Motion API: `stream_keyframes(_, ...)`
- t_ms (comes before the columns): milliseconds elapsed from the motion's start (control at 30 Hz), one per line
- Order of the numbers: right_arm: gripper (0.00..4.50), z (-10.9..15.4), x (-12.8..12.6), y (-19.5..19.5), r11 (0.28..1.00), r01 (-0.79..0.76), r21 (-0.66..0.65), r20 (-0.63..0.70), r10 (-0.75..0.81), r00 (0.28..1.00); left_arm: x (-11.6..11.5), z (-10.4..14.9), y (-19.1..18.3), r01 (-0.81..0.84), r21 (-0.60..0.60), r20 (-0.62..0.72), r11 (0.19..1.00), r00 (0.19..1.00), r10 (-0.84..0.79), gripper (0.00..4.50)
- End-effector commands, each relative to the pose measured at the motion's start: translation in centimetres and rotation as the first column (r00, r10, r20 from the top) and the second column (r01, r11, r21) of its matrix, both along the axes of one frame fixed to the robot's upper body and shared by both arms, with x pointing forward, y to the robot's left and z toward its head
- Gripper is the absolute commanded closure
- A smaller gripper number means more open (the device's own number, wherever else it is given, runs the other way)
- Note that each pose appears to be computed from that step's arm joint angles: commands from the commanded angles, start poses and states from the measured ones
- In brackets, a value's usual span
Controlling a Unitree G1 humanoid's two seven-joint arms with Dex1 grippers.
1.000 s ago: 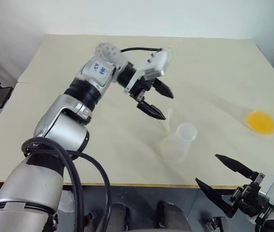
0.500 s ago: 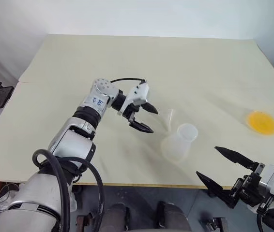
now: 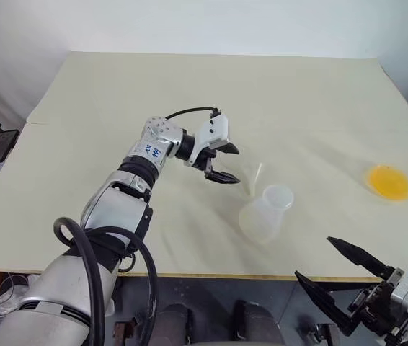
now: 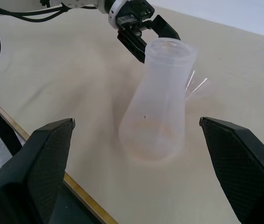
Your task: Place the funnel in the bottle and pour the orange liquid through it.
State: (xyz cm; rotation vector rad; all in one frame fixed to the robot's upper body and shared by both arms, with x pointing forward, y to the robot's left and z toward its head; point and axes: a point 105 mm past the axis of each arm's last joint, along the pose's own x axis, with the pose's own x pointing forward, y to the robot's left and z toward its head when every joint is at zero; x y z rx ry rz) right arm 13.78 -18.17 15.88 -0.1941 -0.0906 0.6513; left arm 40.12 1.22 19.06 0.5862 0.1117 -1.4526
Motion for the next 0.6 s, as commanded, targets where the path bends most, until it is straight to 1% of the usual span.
stream_keyframes(33,0.00,1.1,-0.2,0.3,1.000,0.002,-0.020,0.051,-0.001,0.999,0.2,1.0,-1.2,-0.008,-0.012,0.039,1.000,0.999,0.008,0.04)
stream_keyframes(200,0.00,1.3,-0.1,0.4,1.000,0.002,-0.023,0.055,0.000,0.998,0.2,0.1,-2.4,-0.033,-0.012,0.034,0.999,0.999,0.033,0.04)
stream_keyframes(367,0.00,1.4,-0.2,0.5,1.000,0.001,-0.029,0.055,0.001,0.999,0.1,-0.1,-3.5,-0.043,-0.057,0.012,0.997,0.999,0.044,0.04)
stream_keyframes(600,0.00,1.5,-0.5,0.6,0.999,0.009,-0.036,0.049,-0.007,0.999,0.2,-1.3,-3.3,-0.071,-0.029,-0.002,0.997,0.997,0.071,0.04)
